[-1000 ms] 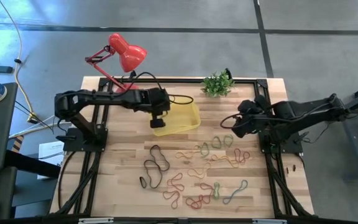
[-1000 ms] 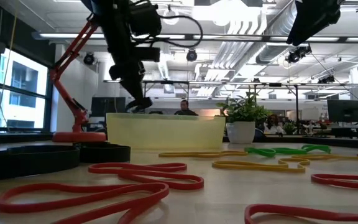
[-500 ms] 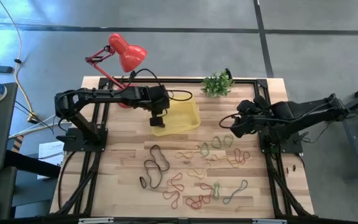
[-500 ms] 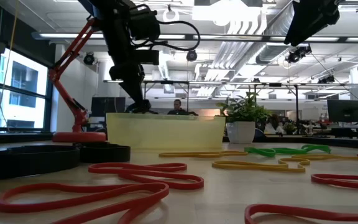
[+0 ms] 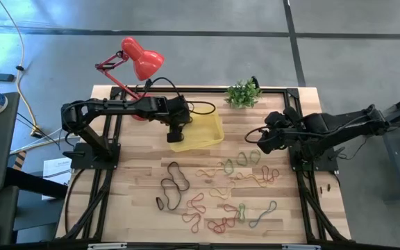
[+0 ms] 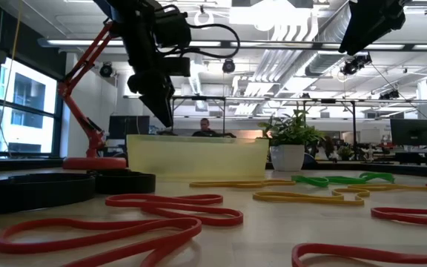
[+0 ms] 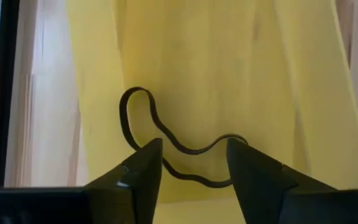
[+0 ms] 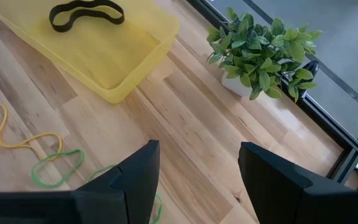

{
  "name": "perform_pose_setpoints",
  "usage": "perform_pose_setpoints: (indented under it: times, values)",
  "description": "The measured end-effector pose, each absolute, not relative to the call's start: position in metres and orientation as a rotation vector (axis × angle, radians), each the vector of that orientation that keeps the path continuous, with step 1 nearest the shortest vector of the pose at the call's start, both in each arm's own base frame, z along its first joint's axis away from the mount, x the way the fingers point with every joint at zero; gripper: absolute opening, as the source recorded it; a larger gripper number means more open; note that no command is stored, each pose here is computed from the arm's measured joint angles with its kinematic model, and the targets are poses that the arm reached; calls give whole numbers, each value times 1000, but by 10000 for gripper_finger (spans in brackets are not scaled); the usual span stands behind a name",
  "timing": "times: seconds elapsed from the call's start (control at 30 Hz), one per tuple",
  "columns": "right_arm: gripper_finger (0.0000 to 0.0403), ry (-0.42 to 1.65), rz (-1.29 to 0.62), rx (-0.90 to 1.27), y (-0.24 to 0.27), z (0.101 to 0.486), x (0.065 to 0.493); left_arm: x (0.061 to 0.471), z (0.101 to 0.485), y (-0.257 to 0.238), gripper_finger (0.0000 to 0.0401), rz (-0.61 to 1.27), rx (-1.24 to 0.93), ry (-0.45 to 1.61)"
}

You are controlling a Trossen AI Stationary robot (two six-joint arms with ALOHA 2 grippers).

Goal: Pick and place rubber bands into bin
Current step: Put the green rubber band into the yellow bin

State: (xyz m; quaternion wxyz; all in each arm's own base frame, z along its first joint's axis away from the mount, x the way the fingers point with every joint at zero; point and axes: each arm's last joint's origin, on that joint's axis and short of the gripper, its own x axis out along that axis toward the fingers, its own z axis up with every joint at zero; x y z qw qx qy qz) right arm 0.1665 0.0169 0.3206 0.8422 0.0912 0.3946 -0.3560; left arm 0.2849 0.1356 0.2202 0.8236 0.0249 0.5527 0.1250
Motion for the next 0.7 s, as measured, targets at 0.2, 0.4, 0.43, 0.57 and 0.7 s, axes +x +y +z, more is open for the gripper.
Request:
perform_pose_setpoints:
  times: [0.2,0.4,0.43,0.57,0.7]
  values:
    - [208,839,-745,195,17,320,167,284,228,134,188,263,55,1146]
    - [208,985,-577,249,22,269,167,284,273,122,188,237,102,1019]
    - [208,999,-558,271,23,256,166,284,282,117,188,231,117,988]
    - [208,960,-581,372,21,211,163,279,313,99,189,235,176,893]
    - [208,943,-578,433,15,180,160,272,334,79,189,218,207,812]
